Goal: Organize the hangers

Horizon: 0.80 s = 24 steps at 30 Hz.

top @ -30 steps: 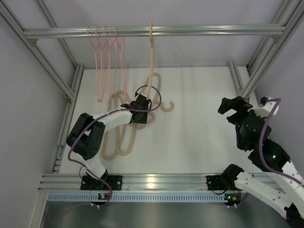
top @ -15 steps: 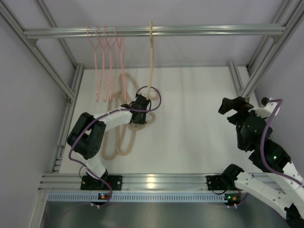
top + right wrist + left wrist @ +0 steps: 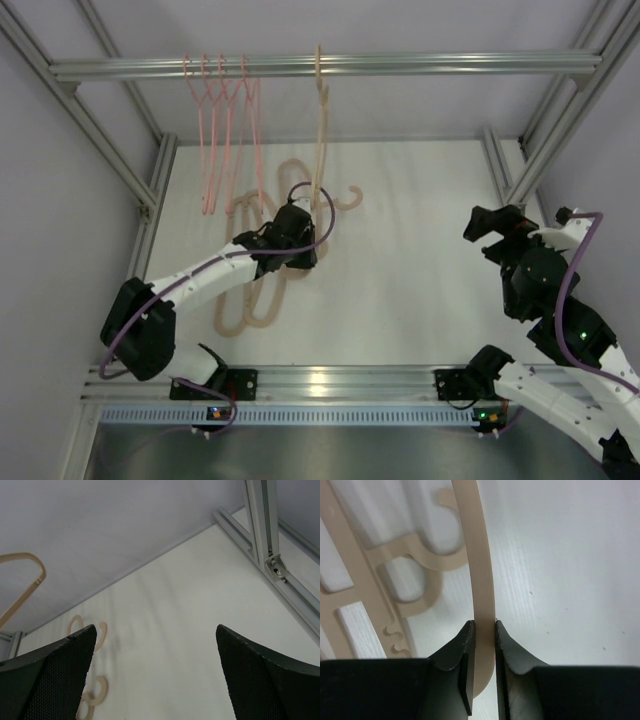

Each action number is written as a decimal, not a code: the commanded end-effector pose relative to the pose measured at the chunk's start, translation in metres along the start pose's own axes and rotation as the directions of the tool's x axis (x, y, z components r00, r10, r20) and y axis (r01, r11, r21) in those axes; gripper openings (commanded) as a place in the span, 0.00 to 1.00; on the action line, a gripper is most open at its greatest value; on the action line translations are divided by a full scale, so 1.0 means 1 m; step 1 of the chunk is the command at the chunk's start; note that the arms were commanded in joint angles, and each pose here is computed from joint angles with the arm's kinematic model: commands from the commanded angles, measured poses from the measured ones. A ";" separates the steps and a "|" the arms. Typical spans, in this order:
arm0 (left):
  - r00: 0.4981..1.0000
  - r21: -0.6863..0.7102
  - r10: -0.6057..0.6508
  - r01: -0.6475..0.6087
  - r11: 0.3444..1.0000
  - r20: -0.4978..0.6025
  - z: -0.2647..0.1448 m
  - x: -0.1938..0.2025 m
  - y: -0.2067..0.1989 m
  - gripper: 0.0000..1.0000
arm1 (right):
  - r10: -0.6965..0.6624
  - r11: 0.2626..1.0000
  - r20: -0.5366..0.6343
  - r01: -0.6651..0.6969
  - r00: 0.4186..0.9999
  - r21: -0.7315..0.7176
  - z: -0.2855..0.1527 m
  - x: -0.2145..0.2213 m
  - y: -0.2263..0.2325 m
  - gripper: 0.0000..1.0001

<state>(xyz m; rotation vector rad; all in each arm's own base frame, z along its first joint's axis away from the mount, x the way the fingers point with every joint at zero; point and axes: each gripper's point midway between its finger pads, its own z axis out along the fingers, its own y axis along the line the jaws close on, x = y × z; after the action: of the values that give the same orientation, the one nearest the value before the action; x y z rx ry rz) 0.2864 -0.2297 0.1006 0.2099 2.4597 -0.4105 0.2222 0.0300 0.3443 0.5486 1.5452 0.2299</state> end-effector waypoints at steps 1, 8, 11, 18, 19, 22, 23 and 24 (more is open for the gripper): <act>1.000 0.129 -0.003 0.001 0.992 0.016 -0.021 0.008 -0.040 0.00 | -0.007 0.999 0.030 0.006 1.000 0.034 0.000 -0.012 -0.006 1.00; 0.999 0.178 0.043 -0.042 0.983 -0.003 -0.036 0.051 -0.079 0.00 | -0.007 0.999 0.036 0.005 0.999 0.039 -0.004 -0.020 -0.009 1.00; 0.998 0.222 0.054 -0.049 0.974 -0.014 -0.041 0.071 -0.093 0.00 | -0.010 0.999 0.034 0.008 0.999 0.044 -0.005 -0.020 -0.011 0.99; 0.990 0.427 0.144 -0.131 0.895 0.004 -0.064 0.107 -0.165 0.00 | -0.024 0.997 0.047 0.021 0.999 0.070 -0.009 -0.030 -0.017 0.99; 0.991 0.467 0.136 -0.126 0.875 0.014 -0.070 0.103 -0.177 0.00 | -0.033 0.996 0.055 0.028 0.998 0.080 -0.010 -0.033 -0.020 0.99; 0.994 0.607 0.098 -0.108 0.788 0.050 -0.093 0.088 -0.210 0.00 | -0.051 0.992 0.077 0.042 0.996 0.118 -0.016 -0.044 -0.032 0.99; 0.993 0.642 0.081 -0.114 0.758 0.081 -0.102 0.075 -0.223 0.00 | -0.052 0.991 0.082 0.041 0.995 0.124 -0.020 -0.048 -0.038 1.00; 0.993 0.664 0.072 -0.117 0.739 0.094 -0.108 0.068 -0.231 0.00 | -0.046 0.990 0.095 0.033 0.994 0.134 -0.023 -0.054 -0.041 0.99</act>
<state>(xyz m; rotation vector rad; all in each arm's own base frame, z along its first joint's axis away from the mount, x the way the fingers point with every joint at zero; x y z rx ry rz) 0.1078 -0.3595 0.1168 0.6452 2.3734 -0.9389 0.2075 0.0042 0.3582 0.5705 1.5296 0.1416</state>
